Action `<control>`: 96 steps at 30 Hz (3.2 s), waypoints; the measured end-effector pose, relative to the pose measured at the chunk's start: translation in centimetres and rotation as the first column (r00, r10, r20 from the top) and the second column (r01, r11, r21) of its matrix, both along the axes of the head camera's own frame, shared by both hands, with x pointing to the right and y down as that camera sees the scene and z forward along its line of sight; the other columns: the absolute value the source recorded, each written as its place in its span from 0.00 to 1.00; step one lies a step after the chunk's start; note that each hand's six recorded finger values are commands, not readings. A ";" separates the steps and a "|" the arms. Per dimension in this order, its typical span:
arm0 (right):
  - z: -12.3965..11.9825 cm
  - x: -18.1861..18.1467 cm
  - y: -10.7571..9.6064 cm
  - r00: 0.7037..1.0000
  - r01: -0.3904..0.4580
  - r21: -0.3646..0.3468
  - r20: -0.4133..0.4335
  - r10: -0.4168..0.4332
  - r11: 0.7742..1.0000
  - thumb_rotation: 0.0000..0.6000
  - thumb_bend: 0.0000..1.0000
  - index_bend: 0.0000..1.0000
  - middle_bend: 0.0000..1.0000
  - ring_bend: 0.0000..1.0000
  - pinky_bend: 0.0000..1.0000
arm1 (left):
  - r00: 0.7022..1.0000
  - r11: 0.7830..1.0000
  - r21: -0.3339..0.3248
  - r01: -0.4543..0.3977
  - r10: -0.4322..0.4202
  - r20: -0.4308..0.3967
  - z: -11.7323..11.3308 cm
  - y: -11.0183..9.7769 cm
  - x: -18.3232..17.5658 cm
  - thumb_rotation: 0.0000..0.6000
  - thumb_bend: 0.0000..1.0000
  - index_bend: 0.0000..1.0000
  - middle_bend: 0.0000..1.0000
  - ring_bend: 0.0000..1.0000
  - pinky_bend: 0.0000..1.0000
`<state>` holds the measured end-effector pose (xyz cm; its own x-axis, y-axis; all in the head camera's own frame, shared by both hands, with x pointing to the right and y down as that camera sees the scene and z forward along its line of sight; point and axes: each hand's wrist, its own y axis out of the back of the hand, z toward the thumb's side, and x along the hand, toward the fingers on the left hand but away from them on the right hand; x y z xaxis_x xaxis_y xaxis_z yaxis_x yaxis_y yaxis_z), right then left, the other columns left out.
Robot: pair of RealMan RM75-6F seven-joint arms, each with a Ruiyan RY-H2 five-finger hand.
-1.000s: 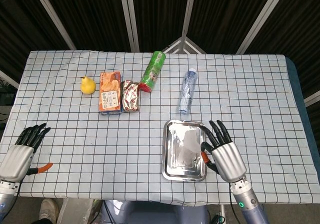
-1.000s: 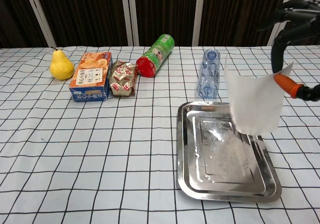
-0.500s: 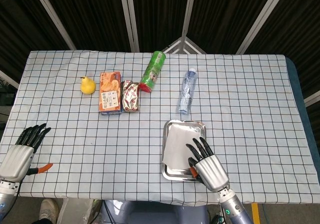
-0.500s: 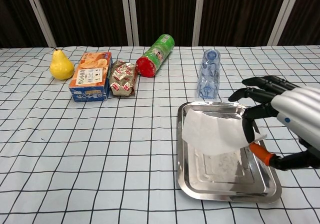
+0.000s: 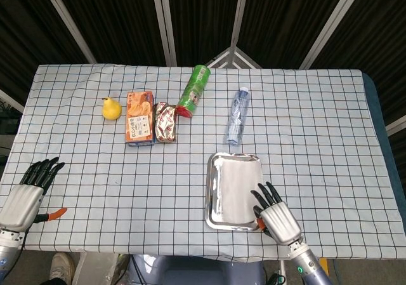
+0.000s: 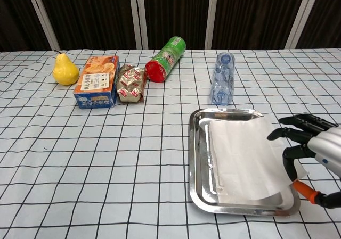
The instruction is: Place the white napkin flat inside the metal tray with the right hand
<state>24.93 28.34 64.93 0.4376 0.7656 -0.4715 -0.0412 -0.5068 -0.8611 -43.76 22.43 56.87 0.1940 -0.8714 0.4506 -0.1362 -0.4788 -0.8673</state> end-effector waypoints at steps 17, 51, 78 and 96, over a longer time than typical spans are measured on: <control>0.9 -0.9 0.5 1.000 0.014 0.006 -0.002 -0.014 1.000 1.00 0.54 0.63 0.20 0.00 0.00 | 1.000 1.000 -0.002 0.002 -0.002 -0.001 0.0 0.0 0.0 1.00 0.00 0.00 0.00 0.00 0.00; -0.3 -1.7 1.2 0.999 0.043 0.049 -0.026 -0.042 0.998 1.00 0.37 0.00 0.04 0.00 0.00 | 1.000 1.000 -0.001 0.002 -0.002 -0.001 0.0 0.0 0.0 1.00 0.00 0.00 0.00 0.00 0.00; 0.4 -2.1 0.6 0.943 0.224 -0.061 -0.240 -0.232 0.973 1.00 1.00 0.20 0.06 0.00 0.00 | 1.000 1.000 -0.002 0.004 -0.004 0.001 0.0 0.0 -0.1 1.00 0.00 0.00 0.00 0.00 0.00; 3.2 -2.7 0.8 0.898 0.241 -0.138 -0.343 -0.275 0.961 1.00 1.00 0.21 0.06 0.00 0.00 | 1.000 1.000 -0.003 0.003 -0.003 0.000 0.0 0.0 -0.1 1.00 0.00 0.00 0.00 0.00 0.00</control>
<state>22.26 29.13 68.18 0.4047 0.5954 -0.6941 -0.4757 -0.5112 -0.7158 -43.82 22.42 56.90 0.1916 -0.8706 0.4531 -0.1381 -0.4809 -0.8658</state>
